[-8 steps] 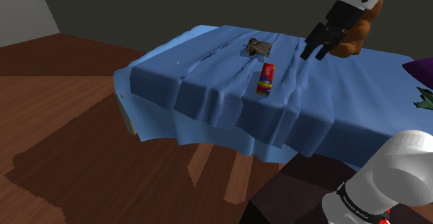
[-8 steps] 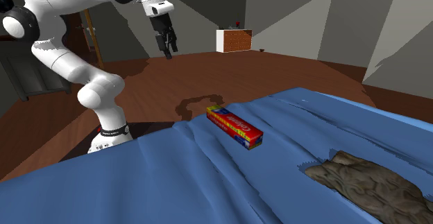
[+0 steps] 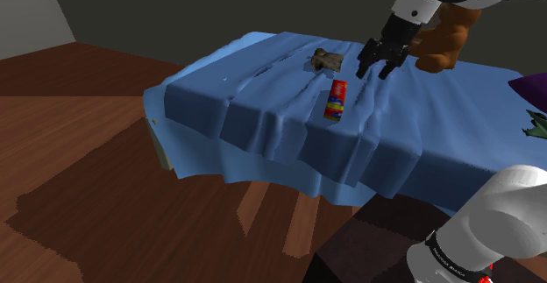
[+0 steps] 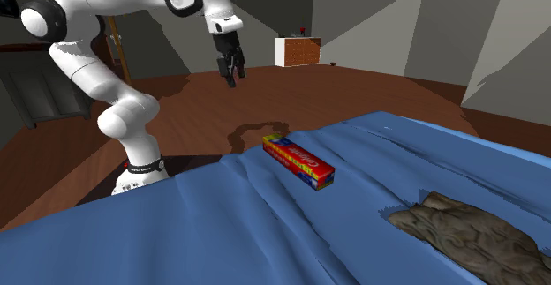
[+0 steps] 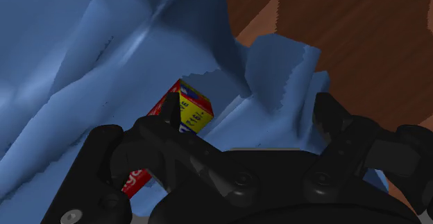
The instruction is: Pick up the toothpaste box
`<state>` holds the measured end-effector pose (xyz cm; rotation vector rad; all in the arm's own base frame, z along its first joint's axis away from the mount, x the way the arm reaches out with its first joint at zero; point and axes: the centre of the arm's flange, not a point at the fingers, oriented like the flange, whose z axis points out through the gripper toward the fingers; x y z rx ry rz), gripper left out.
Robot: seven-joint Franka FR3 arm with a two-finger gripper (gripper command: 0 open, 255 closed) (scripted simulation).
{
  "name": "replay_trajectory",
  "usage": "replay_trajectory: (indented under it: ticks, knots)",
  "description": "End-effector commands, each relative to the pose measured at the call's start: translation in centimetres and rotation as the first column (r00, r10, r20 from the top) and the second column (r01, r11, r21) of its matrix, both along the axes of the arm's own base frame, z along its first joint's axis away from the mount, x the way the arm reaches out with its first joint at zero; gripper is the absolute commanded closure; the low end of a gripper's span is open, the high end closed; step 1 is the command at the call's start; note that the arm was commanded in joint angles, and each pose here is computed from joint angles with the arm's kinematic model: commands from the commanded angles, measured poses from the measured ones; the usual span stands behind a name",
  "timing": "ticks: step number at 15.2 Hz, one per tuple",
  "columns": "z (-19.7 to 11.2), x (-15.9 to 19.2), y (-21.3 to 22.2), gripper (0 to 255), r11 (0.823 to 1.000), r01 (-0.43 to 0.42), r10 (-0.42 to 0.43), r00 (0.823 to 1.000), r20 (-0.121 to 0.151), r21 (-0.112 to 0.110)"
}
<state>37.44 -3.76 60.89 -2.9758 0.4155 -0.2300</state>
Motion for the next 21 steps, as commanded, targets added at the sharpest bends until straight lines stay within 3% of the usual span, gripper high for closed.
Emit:
replay_trajectory:
  ticks: [1, 6, 11, 16, 21]
  knots:
    - [-1.3, 2.6, -1.1, 0, 0.999, 0.045, -0.046, 0.999, -0.017, -0.009]
    - [-4.7, 7.9, -3.4, 0, 0.987, 0.155, -0.157, 0.986, -0.059, -0.033]
    - [-8.3, 12.8, -6.4, 0, 0.963, 0.262, -0.267, 0.959, -0.098, -0.061]
    - [-12.0, 17.1, -9.9, 0, 0.927, 0.363, -0.373, 0.918, -0.133, -0.093]
    - [-15.7, 20.8, -13.8, 0, 0.881, 0.455, -0.472, 0.867, -0.163, -0.128]
